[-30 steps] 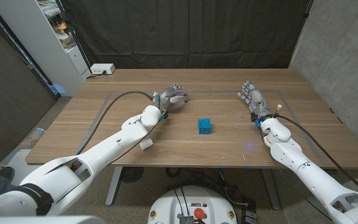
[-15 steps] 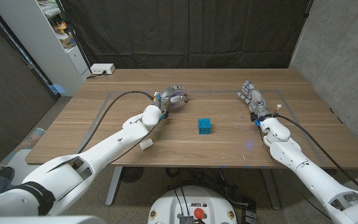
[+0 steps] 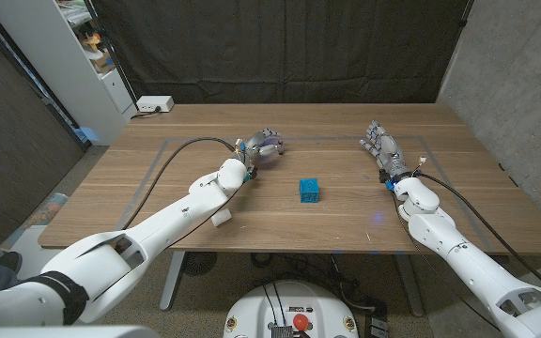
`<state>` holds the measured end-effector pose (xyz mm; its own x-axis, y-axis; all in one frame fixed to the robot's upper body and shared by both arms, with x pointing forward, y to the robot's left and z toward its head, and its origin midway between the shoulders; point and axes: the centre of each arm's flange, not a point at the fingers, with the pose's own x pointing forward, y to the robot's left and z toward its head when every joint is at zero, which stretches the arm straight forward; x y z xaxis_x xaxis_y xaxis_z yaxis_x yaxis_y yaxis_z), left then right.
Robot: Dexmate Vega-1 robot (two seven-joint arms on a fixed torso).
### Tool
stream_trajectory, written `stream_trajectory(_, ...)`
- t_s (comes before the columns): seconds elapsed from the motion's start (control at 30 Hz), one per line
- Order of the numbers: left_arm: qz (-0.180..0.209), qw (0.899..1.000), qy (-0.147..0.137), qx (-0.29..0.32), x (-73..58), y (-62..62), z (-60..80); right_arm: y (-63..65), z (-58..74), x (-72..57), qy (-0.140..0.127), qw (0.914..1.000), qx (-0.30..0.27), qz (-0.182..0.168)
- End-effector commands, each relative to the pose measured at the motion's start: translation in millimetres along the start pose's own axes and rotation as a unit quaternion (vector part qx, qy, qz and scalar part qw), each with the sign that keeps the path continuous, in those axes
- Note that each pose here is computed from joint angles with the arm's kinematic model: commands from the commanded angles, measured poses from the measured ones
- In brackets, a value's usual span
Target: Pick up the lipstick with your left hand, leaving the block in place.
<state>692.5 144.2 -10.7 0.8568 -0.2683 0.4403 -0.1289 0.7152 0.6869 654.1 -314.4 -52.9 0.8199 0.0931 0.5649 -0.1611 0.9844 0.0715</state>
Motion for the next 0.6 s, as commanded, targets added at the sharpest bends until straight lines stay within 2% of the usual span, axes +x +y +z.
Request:
stream_trajectory(0.03, 0.013, 1.000, 0.003, -0.008, 0.6, -2.7, 0.7, -2.4, 0.6, 0.3, -0.002, 1.0000, 0.001, -0.003)
stream_trajectory(0.6, 0.019, 1.000, 0.008, -0.012, -0.1, -6.2, 0.9, -2.1, -0.9, 1.1, 0.000, 1.0000, 0.003, -0.002)
